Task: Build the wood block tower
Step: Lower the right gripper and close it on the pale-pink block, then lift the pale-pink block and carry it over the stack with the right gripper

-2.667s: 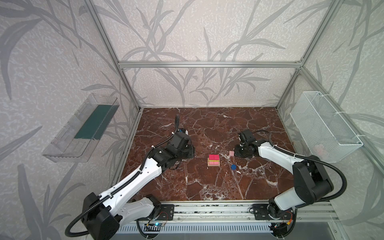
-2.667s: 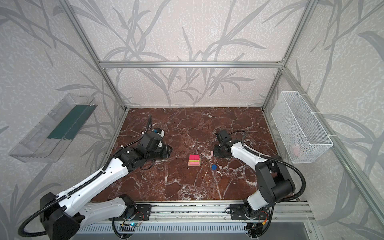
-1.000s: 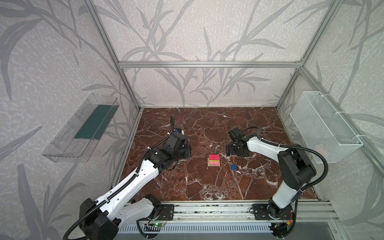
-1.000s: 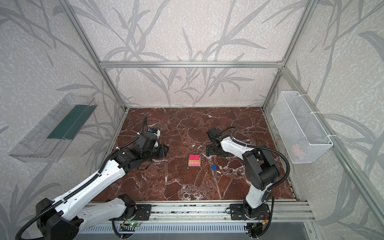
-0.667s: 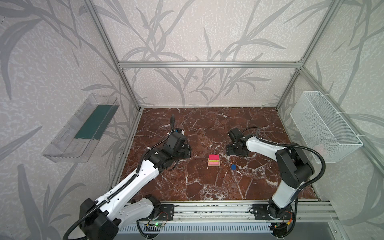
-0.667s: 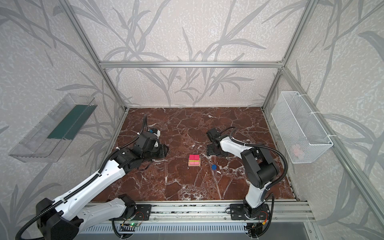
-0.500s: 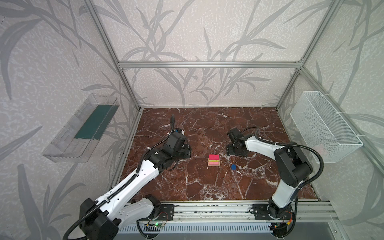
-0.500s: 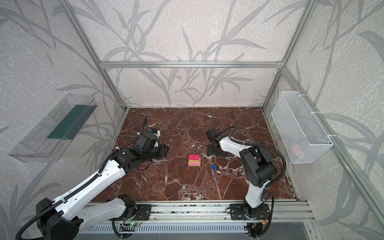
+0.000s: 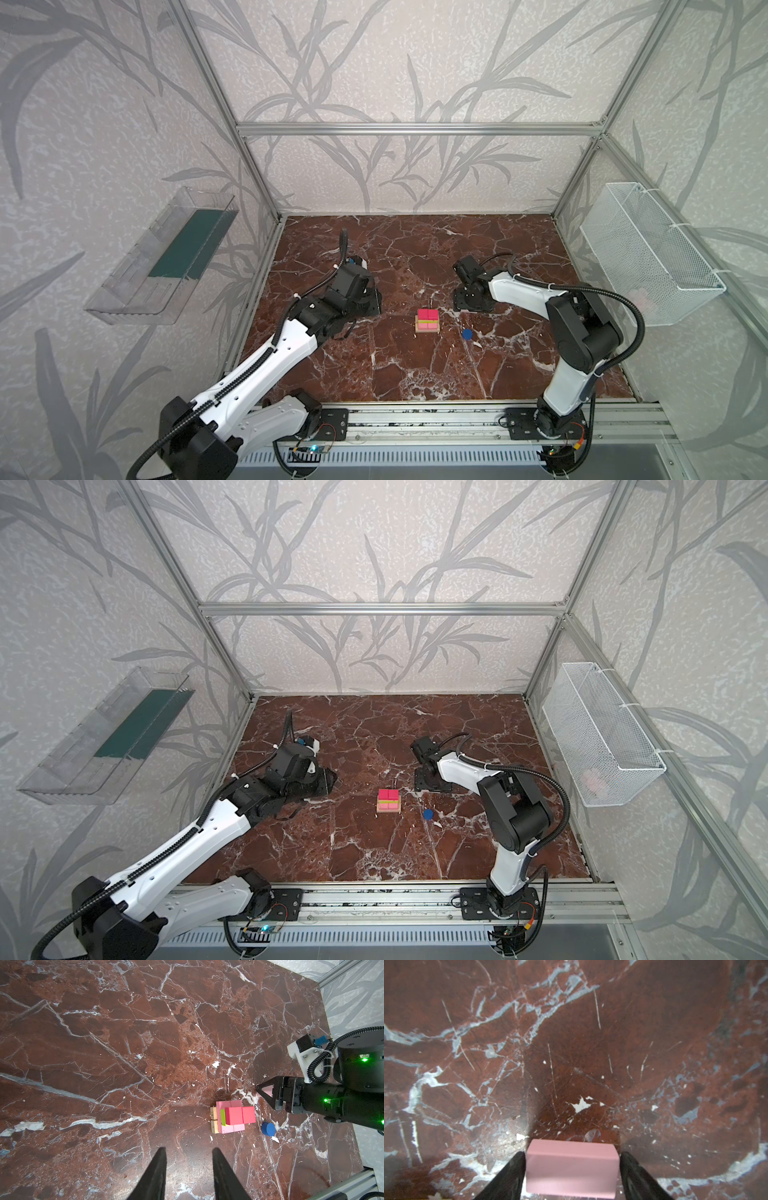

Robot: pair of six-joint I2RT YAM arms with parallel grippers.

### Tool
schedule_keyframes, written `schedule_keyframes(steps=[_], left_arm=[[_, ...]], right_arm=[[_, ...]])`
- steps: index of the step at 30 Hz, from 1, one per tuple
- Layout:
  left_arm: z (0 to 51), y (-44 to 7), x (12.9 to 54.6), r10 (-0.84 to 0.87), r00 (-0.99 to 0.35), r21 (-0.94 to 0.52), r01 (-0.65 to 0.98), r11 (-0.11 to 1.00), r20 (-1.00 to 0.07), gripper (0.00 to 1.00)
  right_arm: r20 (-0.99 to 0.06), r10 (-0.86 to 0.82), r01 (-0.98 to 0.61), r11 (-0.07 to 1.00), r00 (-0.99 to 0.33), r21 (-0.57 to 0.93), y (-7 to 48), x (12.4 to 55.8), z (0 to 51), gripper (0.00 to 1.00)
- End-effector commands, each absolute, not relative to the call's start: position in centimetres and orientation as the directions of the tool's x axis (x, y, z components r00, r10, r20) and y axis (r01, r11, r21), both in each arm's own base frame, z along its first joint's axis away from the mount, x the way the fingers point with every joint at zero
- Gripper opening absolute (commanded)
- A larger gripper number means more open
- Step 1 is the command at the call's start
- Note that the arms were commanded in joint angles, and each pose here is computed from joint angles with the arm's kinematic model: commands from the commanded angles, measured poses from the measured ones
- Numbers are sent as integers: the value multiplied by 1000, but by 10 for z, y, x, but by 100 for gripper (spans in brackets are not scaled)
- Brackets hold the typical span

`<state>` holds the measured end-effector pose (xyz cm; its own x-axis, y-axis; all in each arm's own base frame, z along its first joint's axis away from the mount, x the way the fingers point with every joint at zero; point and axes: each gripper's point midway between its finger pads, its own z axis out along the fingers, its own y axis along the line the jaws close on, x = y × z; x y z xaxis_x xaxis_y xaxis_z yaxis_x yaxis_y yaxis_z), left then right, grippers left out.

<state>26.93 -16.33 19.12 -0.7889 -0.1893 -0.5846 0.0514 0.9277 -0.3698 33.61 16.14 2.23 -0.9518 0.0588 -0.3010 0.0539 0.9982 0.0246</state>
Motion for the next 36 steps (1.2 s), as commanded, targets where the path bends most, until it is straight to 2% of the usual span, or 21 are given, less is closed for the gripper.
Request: schedule_keyframes(steps=[1,12,36], left_arm=[[187,-159,267,-178,-793,-355,51,933,-582,36],[188,-159,266,-178,-793,-358,53,932,-583,36],[186,-156,265,-186,-792,-360,46,932,-582,36]], right_arm=[[-300,57,60,998,-952,-1,163,337,25,71],[-291,52,63,998,-955,-29,164,335,24,67],[-275,57,70,997,-960,-36,164,331,18,69]])
